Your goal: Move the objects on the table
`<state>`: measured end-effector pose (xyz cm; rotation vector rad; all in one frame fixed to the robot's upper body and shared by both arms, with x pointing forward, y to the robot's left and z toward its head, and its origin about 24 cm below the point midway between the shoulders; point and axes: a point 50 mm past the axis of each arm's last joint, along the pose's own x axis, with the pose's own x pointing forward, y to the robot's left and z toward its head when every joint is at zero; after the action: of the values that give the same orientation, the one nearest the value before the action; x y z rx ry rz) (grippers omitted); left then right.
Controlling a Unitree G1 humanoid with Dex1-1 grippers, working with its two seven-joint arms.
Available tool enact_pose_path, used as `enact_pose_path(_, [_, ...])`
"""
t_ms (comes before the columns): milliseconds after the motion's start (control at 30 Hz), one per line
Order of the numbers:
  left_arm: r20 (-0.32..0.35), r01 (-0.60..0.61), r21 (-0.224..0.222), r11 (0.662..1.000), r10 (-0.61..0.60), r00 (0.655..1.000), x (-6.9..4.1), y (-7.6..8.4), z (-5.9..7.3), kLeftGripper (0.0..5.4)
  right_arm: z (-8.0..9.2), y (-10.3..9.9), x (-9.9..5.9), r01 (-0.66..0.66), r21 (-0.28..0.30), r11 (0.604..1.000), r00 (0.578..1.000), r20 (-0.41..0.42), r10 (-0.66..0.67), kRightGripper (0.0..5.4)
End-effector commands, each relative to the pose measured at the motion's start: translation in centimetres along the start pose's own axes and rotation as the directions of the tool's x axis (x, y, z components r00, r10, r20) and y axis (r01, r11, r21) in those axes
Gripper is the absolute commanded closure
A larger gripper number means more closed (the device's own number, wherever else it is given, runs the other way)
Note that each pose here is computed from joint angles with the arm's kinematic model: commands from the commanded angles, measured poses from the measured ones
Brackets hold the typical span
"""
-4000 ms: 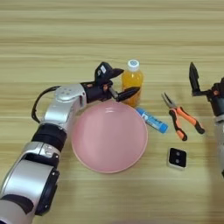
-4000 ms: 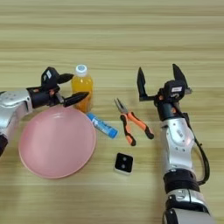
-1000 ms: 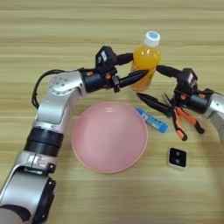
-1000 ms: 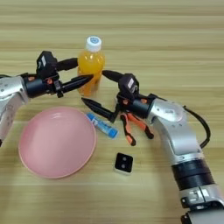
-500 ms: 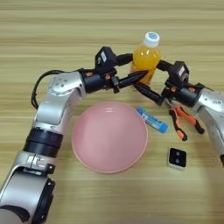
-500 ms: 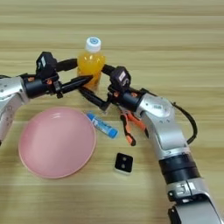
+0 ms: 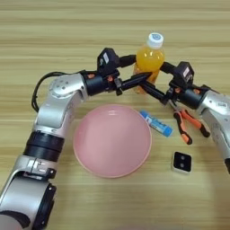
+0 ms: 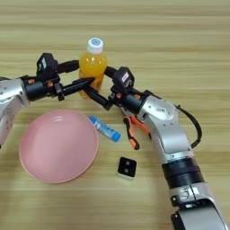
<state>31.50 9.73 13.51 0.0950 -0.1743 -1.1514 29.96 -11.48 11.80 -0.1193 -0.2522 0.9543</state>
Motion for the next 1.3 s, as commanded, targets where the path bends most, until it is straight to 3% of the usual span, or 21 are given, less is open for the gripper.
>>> enact_pose_path(33, [0.033,0.008,0.026,1.0,-0.009,0.999,0.4,0.0,0.8,2.69,1.1,0.2,0.9,-0.037,-0.028,0.999,0.998,0.044,0.038,1.85])
enact_pose_path(133, [0.038,0.003,0.023,1.0,-0.004,0.999,0.4,0.1,0.9,2.69,1.0,0.2,0.9,-0.037,-0.026,0.999,0.998,0.043,0.038,1.85])
enact_pose_path(167, [0.04,0.002,0.023,1.0,-0.003,0.999,0.4,0.1,0.9,2.33,1.0,0.2,0.9,-0.037,-0.026,0.999,0.998,0.043,0.038,1.85])
enact_pose_path(267, [0.049,0.004,0.019,1.0,-0.005,0.999,0.4,0.1,1.0,2.04,1.0,0.2,0.9,-0.038,-0.024,0.999,0.998,0.044,0.039,1.86])
enact_pose_path(533, [0.142,0.043,0.031,0.999,-0.047,0.989,-0.6,-0.8,2.2,1.3,0.2,-0.7,0.8,0.056,-0.021,0.998,0.998,0.011,-0.056,1.87])
enact_pose_path(800, [0.263,0.029,0.075,0.997,-0.048,0.964,-1.8,-1.8,4.8,0.53,-1.7,-1.6,0.7,0.198,-0.005,0.98,0.98,-0.027,-0.198,1.9])
enact_pose_path(933, [0.306,-0.014,0.08,0.997,-0.011,0.952,-2.4,-1.8,5.6,0.26,-2.5,-1.5,0.8,0.221,-0.004,0.975,0.974,-0.039,-0.221,1.9])
enact_pose_path(1067, [0.348,-0.104,0.056,0.993,0.078,0.934,-2.9,-1.3,6.1,0.0,-3.1,-1.3,0.8,0.234,-0.003,0.972,0.971,-0.055,-0.233,1.9])
enact_pose_path(1200, [0.38,-0.29,0.038,0.956,0.254,0.889,-3.3,0.1,6.2,0.0,-3.7,-0.7,0.8,0.236,-0.006,0.972,0.969,-0.071,-0.236,1.9])
enact_pose_path(1233, [0.384,-0.349,0.03,0.937,0.311,0.869,-3.4,0.6,6.2,0.0,-3.8,-0.6,0.8,0.236,-0.006,0.972,0.969,-0.076,-0.236,1.9])
enact_pose_path(1300, [0.379,-0.499,0.057,0.865,0.444,0.812,-3.8,1.8,5.7,0.0,-4.2,-0.3,0.7,0.241,-0.003,0.971,0.967,-0.088,-0.24,1.9])
